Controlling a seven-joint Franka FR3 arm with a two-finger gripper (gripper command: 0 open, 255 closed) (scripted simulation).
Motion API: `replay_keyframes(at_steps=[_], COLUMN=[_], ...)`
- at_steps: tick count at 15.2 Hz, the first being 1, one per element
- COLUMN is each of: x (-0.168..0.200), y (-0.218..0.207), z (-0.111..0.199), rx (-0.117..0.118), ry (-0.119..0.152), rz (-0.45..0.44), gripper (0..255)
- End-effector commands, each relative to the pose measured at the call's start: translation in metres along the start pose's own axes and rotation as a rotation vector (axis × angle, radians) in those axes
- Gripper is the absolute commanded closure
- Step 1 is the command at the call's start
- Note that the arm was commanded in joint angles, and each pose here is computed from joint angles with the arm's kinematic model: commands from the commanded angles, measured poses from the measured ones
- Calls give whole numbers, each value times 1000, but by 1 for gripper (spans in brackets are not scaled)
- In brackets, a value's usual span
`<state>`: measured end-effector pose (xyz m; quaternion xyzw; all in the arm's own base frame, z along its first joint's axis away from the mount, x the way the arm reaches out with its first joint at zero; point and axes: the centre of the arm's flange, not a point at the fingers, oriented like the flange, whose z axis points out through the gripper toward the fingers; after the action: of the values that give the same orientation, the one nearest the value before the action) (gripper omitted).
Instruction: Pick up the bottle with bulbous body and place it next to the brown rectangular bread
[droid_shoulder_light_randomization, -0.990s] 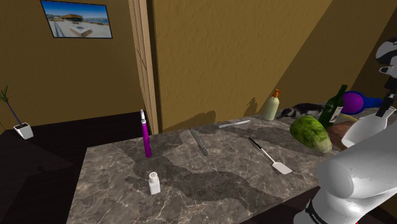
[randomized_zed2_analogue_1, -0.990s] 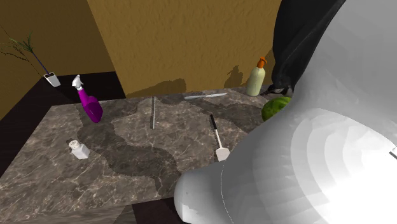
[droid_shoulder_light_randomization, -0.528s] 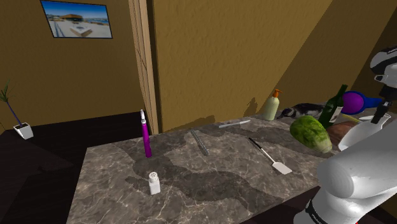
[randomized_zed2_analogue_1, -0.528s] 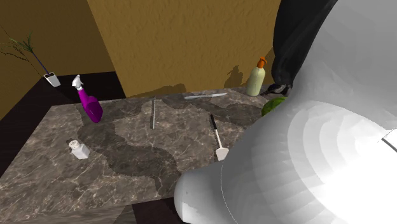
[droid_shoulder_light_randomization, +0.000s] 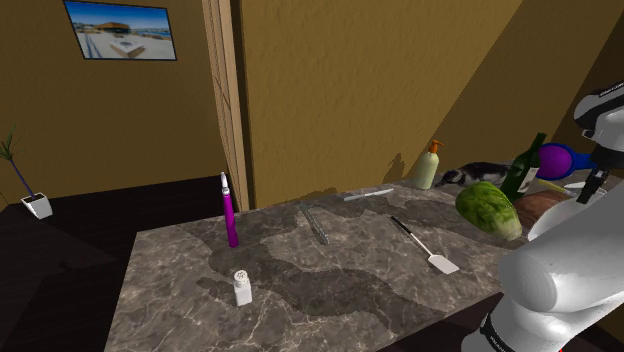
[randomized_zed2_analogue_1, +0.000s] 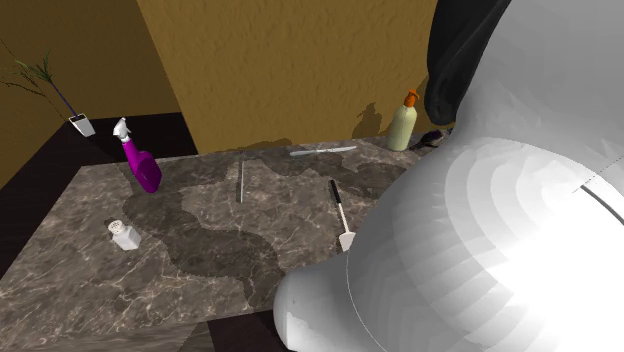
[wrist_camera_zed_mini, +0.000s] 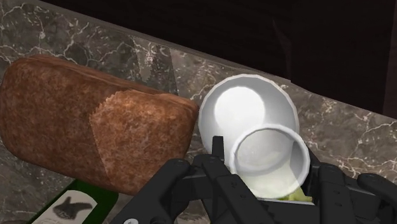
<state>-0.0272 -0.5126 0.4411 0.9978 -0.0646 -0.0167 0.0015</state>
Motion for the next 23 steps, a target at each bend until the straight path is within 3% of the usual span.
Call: replay_keyframes(at_steps=[1, 5, 6, 11, 15, 23], x=[0, 0, 0, 0, 0, 0], y=[0, 0, 0, 0, 0, 0], z=[1, 1, 1, 1, -49, -49], rx=[-1, -1, -1, -1, -1, -1], ry=[0, 0, 0, 0, 0, 0], rz=[0, 0, 0, 0, 0, 0], gripper=[255, 255, 0, 0, 0, 0])
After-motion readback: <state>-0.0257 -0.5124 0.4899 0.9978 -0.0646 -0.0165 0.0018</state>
